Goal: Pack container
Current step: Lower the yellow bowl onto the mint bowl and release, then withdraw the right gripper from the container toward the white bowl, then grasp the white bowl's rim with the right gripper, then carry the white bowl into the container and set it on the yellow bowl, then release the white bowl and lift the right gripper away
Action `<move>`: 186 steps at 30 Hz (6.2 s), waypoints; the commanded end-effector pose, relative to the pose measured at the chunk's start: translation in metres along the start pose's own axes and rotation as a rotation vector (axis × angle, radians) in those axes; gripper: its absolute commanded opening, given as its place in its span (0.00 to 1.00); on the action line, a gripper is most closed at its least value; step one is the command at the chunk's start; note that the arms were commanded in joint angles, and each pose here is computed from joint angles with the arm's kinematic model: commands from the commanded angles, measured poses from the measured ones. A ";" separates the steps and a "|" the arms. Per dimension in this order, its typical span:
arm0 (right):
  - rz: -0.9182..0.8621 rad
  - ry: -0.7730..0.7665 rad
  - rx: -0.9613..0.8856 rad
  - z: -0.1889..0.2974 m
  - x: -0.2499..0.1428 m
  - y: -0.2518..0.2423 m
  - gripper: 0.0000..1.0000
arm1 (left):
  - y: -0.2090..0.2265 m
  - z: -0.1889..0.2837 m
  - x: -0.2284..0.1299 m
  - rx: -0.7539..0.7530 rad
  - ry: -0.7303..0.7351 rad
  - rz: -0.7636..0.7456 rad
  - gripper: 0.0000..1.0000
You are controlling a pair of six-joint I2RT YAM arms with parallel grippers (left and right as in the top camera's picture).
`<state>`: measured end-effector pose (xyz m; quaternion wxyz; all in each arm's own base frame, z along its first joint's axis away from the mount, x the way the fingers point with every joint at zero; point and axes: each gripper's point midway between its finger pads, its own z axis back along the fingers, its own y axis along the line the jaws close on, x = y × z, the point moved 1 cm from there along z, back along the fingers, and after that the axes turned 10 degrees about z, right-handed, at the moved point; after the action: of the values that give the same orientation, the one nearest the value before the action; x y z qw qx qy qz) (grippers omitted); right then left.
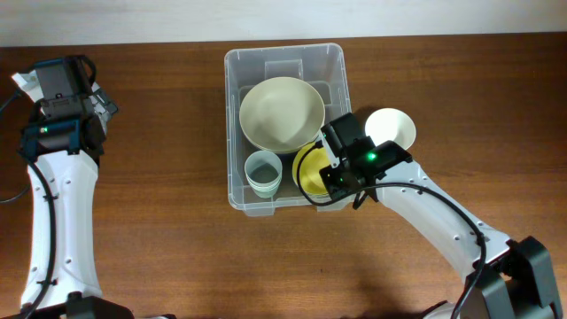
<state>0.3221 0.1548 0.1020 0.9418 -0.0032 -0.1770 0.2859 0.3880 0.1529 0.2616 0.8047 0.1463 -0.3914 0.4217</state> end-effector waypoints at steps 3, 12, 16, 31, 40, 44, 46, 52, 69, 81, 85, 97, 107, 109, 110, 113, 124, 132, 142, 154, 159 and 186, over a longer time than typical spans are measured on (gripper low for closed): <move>-0.013 -0.109 -0.036 0.005 0.029 -0.007 0.04 | 0.003 0.002 0.006 0.010 -0.017 0.001 0.99; -0.026 -0.175 -0.146 0.021 0.052 -0.027 0.04 | 0.003 0.002 0.006 0.010 -0.017 0.001 0.99; -0.023 -0.146 -0.142 0.016 0.047 -0.026 0.04 | 0.003 0.002 0.006 0.010 -0.017 0.001 0.99; -0.008 -0.024 -0.163 -0.029 0.032 -0.026 0.04 | 0.003 0.002 0.006 0.010 -0.017 0.001 0.99; -0.021 -0.104 -0.191 0.015 0.074 -0.037 0.04 | 0.003 0.002 0.006 0.010 -0.018 0.001 0.99; -0.041 -0.146 -0.249 0.039 0.092 -0.050 0.04 | 0.003 0.002 0.006 0.011 -0.017 0.001 0.99; -0.104 -0.167 -0.298 0.054 0.098 -0.065 0.04 | 0.003 0.002 0.006 0.010 -0.017 0.000 0.99; -0.359 -0.225 -0.359 0.083 0.101 -0.125 0.04 | 0.003 0.002 0.006 0.010 -0.017 0.001 0.99; -0.816 -0.144 -0.126 0.030 0.006 -0.268 0.76 | 0.003 0.002 0.006 0.010 -0.017 0.001 0.99; -0.652 0.022 0.152 -0.083 -0.013 -0.233 0.73 | 0.003 0.002 0.006 0.010 -0.017 0.001 0.99; -0.592 0.066 0.179 -0.102 -0.020 -0.223 0.67 | 0.003 0.002 0.006 0.010 -0.017 0.001 0.99; -0.660 0.076 0.182 -0.104 -0.030 -0.231 0.04 | 0.003 0.002 0.006 0.010 -0.017 0.001 0.99; -0.671 -0.298 0.602 -0.055 -0.006 -0.240 0.04 | 0.003 0.002 0.006 0.010 -0.017 0.001 0.99; -0.691 -0.314 0.612 -0.048 -0.010 -0.245 0.04 | 0.003 0.002 0.006 0.010 -0.017 0.001 0.99; -0.688 -0.320 0.605 -0.043 -0.010 -0.247 0.04 | 0.003 0.002 0.006 0.010 -0.017 0.001 0.99; -0.621 -0.355 0.577 -0.023 -0.003 -0.247 0.04 | 0.003 0.002 0.006 0.010 -0.017 0.001 0.99; -0.278 -0.339 0.154 0.095 0.054 -0.190 0.04 | 0.003 0.002 0.006 0.010 -0.017 0.001 1.00; -0.117 -0.211 -0.012 0.104 0.079 -0.099 0.04 | 0.003 0.002 0.006 0.010 -0.017 0.001 0.99; -0.058 -0.052 0.001 0.057 0.073 -0.041 0.04 | 0.003 0.002 0.006 0.010 -0.017 0.001 0.99; -0.064 0.021 0.015 0.044 0.061 -0.037 0.05 | 0.003 0.002 0.006 0.010 -0.017 0.001 0.99; -0.063 0.020 0.015 0.044 0.062 -0.037 0.49 | 0.003 0.002 0.006 0.010 -0.017 0.001 0.99; -0.481 -0.199 -0.288 0.118 0.064 -0.177 0.99 | 0.003 0.002 0.006 0.010 -0.017 0.001 0.99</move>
<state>0.4192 0.0634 0.2278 0.9576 -0.0605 -0.2695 0.0823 0.3880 0.1529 0.2616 0.8047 0.1463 -0.3914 0.4217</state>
